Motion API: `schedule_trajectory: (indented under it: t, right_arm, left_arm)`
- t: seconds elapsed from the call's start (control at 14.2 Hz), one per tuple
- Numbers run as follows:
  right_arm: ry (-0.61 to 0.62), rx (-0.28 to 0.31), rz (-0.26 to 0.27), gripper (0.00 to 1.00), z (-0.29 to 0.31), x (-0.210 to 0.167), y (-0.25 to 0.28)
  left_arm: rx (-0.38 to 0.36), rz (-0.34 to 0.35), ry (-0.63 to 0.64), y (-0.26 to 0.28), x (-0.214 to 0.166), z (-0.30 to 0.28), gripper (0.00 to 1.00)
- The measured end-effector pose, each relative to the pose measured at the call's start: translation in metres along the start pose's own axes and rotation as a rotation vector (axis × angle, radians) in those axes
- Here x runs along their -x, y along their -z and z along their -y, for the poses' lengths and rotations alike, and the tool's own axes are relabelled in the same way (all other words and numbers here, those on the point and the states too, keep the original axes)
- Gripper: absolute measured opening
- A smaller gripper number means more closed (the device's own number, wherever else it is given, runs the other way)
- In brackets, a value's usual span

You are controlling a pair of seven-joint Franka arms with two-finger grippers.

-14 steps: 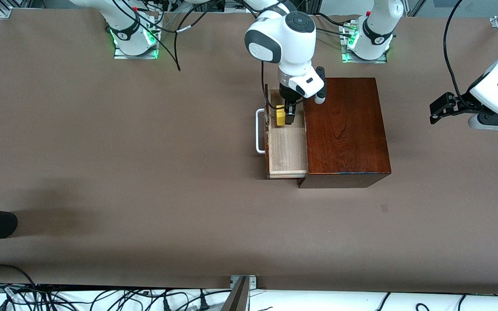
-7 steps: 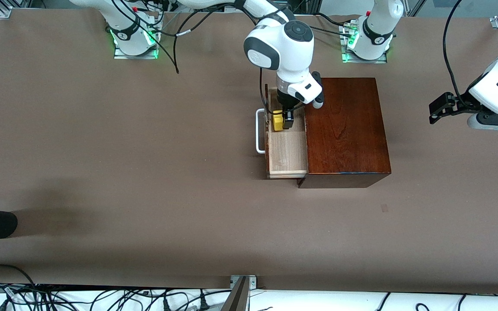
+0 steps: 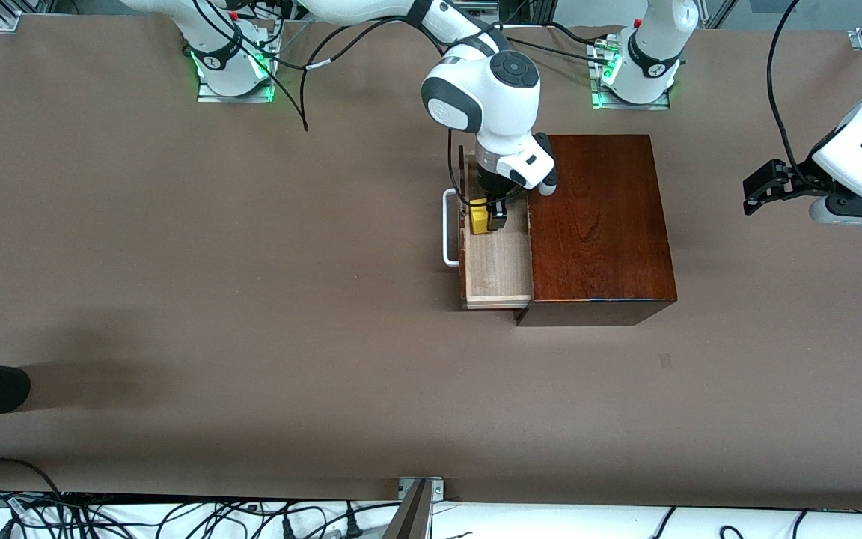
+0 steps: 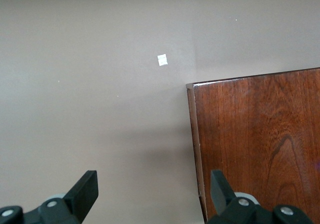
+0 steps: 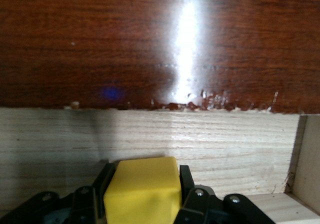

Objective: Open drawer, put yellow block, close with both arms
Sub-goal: 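Lower the yellow cube into the drawer and open the right gripper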

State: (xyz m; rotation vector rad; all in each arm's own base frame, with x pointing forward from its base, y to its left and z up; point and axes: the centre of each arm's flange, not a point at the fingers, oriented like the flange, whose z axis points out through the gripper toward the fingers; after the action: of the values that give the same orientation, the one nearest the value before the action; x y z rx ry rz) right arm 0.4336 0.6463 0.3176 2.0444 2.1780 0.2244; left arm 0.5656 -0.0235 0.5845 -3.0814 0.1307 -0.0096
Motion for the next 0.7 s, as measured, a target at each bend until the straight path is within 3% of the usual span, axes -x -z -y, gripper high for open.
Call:
schedule_trajectory:
  t: [0.28, 0.35, 0.63, 0.7]
  right_arm:
    - [0.000, 0.000, -0.001, 0.57, -0.0003, 0.0001, -0.0040]
    - [0.000, 0.000, 0.000, 0.61, -0.0007, 0.0005, -0.0049]
    - [-0.006, 0.002, -0.001, 0.99, -0.0074, 0.0049, -0.0047]
    - [-0.007, 0.005, -0.004, 1.00, -0.0084, 0.0044, -0.0024]
  left_arm:
    - [0.000, 0.000, 0.000, 0.0000, 0.0000, 0.0000, 1.00]
    - [0.000, 0.000, 0.000, 0.0000, 0.0000, 0.0000, 1.00]
    - [0.000, 0.000, 0.001, 0.0000, 0.0000, 0.0006, 1.00]
    - [0.000, 0.000, 0.001, -0.0001, 0.0000, 0.0007, 1.00]
